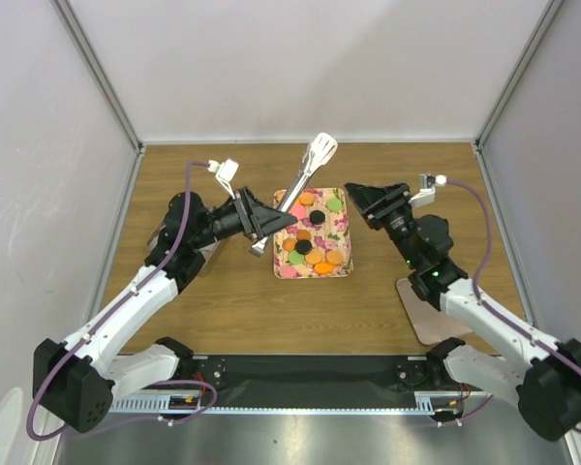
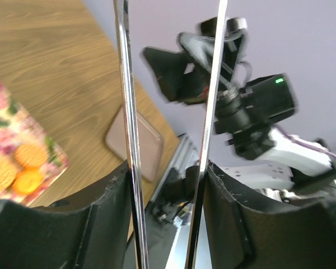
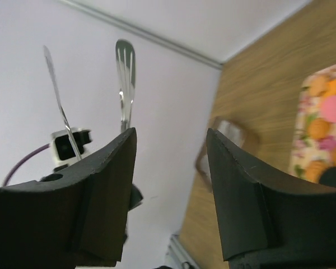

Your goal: Pack the cookies

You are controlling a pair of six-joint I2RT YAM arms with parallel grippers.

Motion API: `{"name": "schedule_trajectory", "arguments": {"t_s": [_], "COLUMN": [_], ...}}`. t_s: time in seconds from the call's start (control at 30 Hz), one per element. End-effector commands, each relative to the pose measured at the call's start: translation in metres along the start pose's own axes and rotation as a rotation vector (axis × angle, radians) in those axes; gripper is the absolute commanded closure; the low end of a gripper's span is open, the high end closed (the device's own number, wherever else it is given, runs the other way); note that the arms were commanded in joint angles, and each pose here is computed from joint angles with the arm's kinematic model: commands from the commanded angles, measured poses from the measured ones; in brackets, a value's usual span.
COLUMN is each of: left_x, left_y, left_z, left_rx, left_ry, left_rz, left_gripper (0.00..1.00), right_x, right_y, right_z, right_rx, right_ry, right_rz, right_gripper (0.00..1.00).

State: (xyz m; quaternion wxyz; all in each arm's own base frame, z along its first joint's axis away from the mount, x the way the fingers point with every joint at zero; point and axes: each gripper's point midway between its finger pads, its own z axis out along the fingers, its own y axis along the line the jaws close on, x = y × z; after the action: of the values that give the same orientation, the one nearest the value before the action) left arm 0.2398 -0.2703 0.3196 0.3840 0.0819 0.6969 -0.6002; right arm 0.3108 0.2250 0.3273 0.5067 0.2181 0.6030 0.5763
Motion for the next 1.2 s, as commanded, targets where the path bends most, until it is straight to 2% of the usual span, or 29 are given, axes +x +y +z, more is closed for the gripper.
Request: {"name": "schedule_trajectory", "arguments": {"t_s": [0.0,0.17,0.4,0.7,0.9,1.17], "left_x": [-0.009,0.0,0.02,0.047,0.062,0.071], "left_y": [0.004,0.048,0.104,0.141,0.153,0.176], "left_z": [-0.009,-0.018,-0.031,-0.026,-0.007,0.015], "left_rx": [-0.088,-0.299,-0.607,-0.782,-0.809,-0.901], "left_ry": [-0.021,-0.024,0.042,0.202,0.305,0.384], "left_rz": [0.074,0.102,0.194,0.291,0.334,0.372], "left_gripper": [0.48,0.49,0.49,0.49,0.5,0.51], "right_x": [-0.014,-0.039,-0.045,-0.049,-0.051,-0.049], "right_y": [-0.037,-0.048,-0.06,-0.083,-0.088,-0.093], "right_z": [-0.019,-0.042,-0.057,-0.053,-0.056,-0.061], "right_rx": [0.18,0.287,0.399,0.473,0.485,0.489], "right_ry": [0.013,0.043,0.143,0.212,0.227,0.243], "right_rz": [-0.17,-0.429,-0.643,-0.733,-0.755,-0.765], "right_gripper": [0.42,0.41,0.41,0.41,0.42,0.42]}}
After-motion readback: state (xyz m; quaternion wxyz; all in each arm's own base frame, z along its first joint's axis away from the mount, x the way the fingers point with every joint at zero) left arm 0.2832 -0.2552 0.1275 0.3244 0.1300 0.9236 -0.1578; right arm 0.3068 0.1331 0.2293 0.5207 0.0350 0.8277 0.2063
